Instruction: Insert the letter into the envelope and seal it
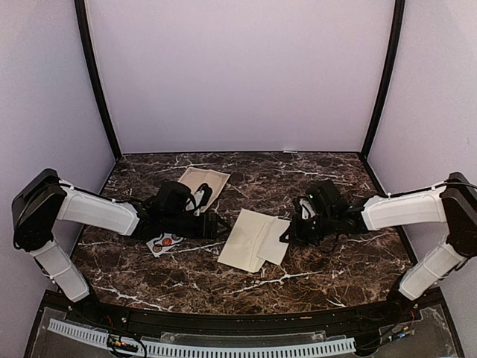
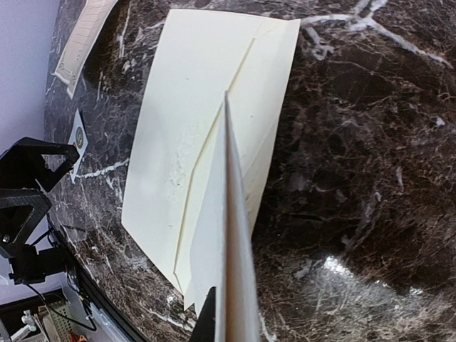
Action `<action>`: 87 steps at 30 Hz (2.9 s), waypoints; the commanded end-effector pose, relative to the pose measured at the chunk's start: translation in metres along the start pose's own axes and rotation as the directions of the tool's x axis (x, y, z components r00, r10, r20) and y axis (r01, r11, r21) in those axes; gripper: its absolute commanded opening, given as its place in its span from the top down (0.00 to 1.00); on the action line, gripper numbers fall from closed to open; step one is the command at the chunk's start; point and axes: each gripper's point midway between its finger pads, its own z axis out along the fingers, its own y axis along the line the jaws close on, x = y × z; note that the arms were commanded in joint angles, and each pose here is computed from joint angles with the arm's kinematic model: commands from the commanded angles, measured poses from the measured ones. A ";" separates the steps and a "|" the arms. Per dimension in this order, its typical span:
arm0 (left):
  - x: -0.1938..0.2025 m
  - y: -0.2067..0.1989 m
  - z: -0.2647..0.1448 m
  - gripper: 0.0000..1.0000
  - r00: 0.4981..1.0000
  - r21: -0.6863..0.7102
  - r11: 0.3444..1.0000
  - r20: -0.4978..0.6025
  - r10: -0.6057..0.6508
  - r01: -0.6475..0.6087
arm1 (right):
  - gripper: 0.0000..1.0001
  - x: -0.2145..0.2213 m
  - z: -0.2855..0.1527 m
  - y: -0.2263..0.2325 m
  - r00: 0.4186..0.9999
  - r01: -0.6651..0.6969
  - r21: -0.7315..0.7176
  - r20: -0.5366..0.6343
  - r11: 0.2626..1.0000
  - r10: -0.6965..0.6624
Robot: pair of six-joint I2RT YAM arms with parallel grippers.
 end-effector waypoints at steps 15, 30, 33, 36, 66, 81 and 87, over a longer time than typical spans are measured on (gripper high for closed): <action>0.015 0.022 0.032 0.37 0.997 -0.042 0.999 -0.078 0.027 -0.030 | 1.00 -0.003 0.025 -0.022 0.997 -0.012 0.043 -0.077 0.999 0.015; 0.029 0.028 0.043 0.45 0.992 -0.033 0.999 -0.126 0.014 -0.018 | 1.00 -0.010 0.045 -0.013 0.994 0.022 0.022 -0.111 1.000 -0.019; 0.030 0.028 0.043 0.45 0.992 -0.027 1.000 -0.128 0.010 -0.013 | 1.00 -0.011 0.047 -0.007 0.992 0.037 0.016 -0.117 0.999 -0.035; 0.030 0.027 0.044 0.45 0.991 -0.020 1.000 -0.131 0.009 -0.012 | 1.00 -0.012 0.049 -0.004 0.991 0.053 0.019 -0.120 0.998 -0.050; 0.033 0.016 0.046 0.47 0.987 0.032 0.999 -0.156 0.033 -0.028 | 1.00 -0.013 0.078 0.014 0.973 0.111 -0.043 -0.197 0.993 -0.117; 0.030 0.019 0.035 0.49 0.992 -0.012 0.999 -0.122 0.037 -0.039 | 0.86 -0.025 0.077 0.029 0.955 0.208 -0.032 -0.209 0.978 -0.211; 0.013 0.009 0.002 0.47 0.999 -0.032 0.999 -0.039 0.032 -0.033 | 0.50 -0.036 0.042 0.034 0.962 0.239 0.026 -0.143 0.971 -0.233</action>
